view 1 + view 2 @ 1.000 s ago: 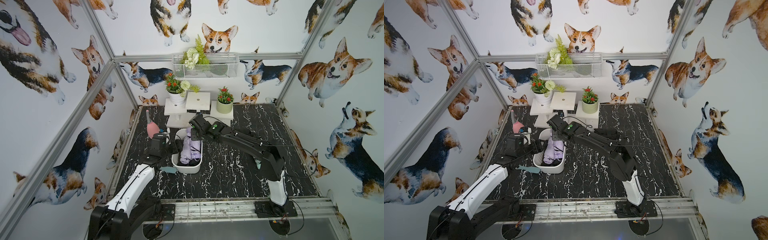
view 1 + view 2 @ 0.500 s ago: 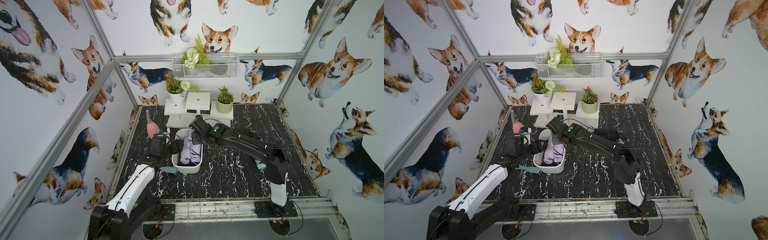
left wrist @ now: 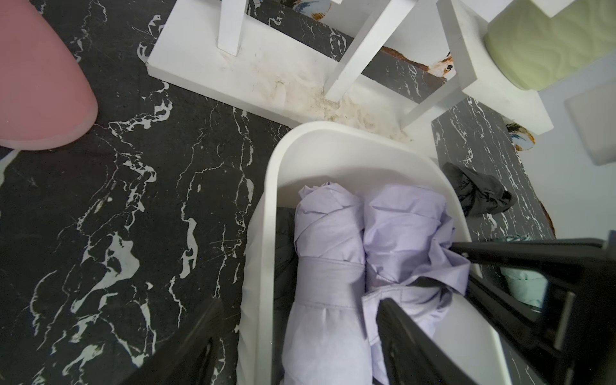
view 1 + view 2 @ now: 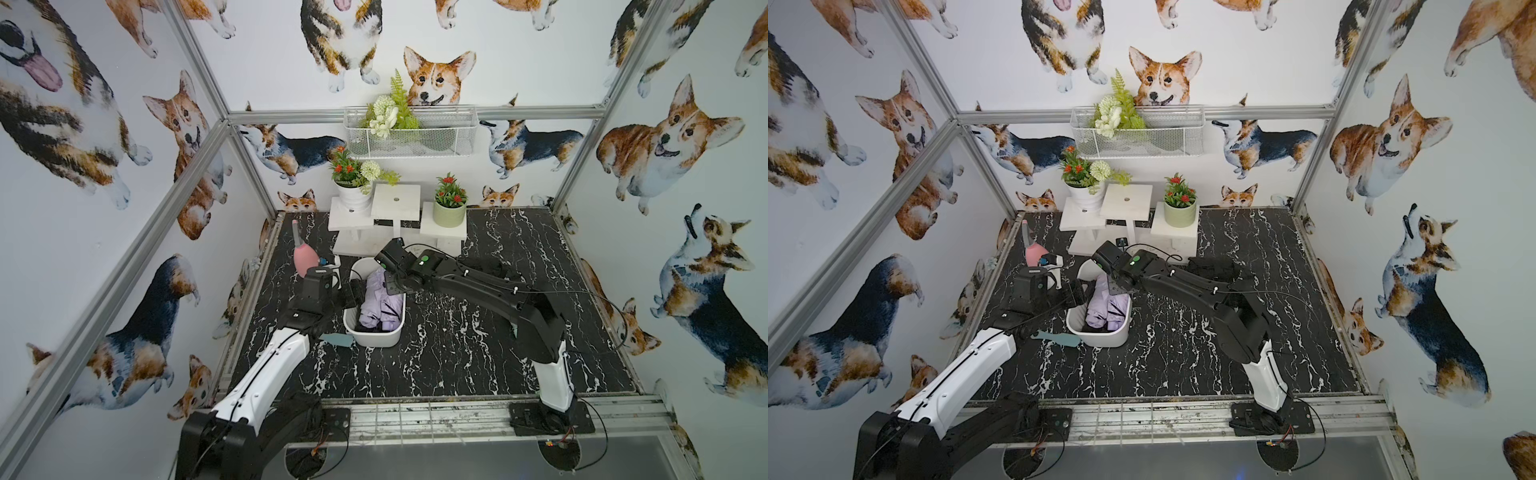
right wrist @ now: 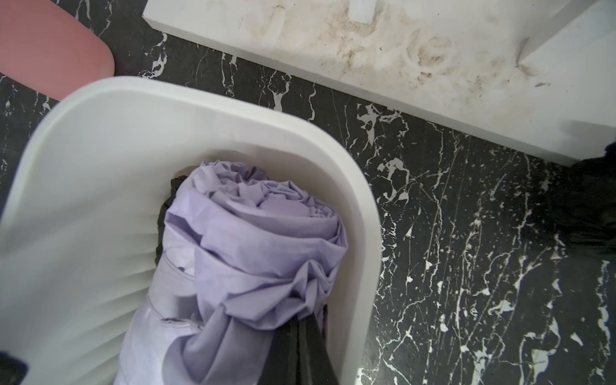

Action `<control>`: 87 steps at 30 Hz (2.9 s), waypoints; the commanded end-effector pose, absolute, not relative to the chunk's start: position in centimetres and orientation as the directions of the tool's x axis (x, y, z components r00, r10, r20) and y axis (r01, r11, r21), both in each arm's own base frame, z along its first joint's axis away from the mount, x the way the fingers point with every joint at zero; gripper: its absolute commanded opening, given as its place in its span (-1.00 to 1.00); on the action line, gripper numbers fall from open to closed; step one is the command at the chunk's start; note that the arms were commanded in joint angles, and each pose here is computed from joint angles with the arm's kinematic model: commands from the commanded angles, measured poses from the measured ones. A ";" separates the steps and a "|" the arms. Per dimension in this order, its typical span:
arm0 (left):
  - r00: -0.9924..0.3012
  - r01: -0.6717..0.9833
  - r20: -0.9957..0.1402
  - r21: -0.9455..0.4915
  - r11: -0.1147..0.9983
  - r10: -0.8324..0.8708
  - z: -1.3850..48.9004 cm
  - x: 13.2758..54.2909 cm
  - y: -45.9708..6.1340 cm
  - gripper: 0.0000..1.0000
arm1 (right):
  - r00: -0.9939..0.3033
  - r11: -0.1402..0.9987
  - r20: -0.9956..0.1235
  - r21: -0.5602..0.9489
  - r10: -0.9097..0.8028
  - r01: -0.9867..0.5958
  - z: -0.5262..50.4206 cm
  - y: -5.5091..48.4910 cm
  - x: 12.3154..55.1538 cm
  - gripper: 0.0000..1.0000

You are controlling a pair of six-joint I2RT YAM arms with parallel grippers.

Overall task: Put the umbrella into the storage box
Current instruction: Place the umbrella in the storage box, then pick up the umbrella from the center of the board.

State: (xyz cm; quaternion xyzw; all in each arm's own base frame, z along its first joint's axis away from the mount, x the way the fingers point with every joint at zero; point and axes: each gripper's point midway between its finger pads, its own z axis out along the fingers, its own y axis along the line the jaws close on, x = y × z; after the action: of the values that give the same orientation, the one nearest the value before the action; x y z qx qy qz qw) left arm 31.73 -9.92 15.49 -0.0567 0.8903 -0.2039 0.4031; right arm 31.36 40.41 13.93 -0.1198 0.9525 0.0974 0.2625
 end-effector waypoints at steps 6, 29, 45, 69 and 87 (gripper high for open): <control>-0.664 0.076 -0.703 -0.403 0.912 -0.255 15.7 31.8 -10.0 0.56 | -0.825 0.937 -0.531 0.150 -0.192 -0.315 15.8 41.2 31.1 -0.66; -0.668 0.100 -0.711 -0.379 0.920 -0.220 15.8 31.5 -10.2 0.58 | -0.839 0.960 -0.528 0.140 -0.135 -0.242 18.7 23.2 27.5 0.18; -0.680 0.121 -0.701 -0.394 0.911 -0.213 15.4 31.8 -11.0 0.58 | -0.961 0.986 -0.276 -0.148 0.037 0.081 9.1 5.0 29.9 0.61; -0.673 0.106 -0.704 -0.392 0.914 -0.224 15.6 31.5 -10.7 0.59 | -0.966 0.994 -0.237 0.043 0.106 0.099 8.3 7.1 30.7 -0.32; -0.605 -0.020 -0.734 -0.374 0.927 -0.309 16.9 30.5 -8.0 0.60 | -0.833 0.785 -0.552 0.496 -0.046 -0.372 27.6 34.7 28.5 -0.29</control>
State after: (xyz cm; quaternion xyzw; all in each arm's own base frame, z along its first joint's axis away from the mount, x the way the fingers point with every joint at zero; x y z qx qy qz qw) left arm 30.51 -8.80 17.11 -0.0736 0.8796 -0.1821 0.4332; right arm 27.75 31.23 25.87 -0.1216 0.9209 0.2741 0.2490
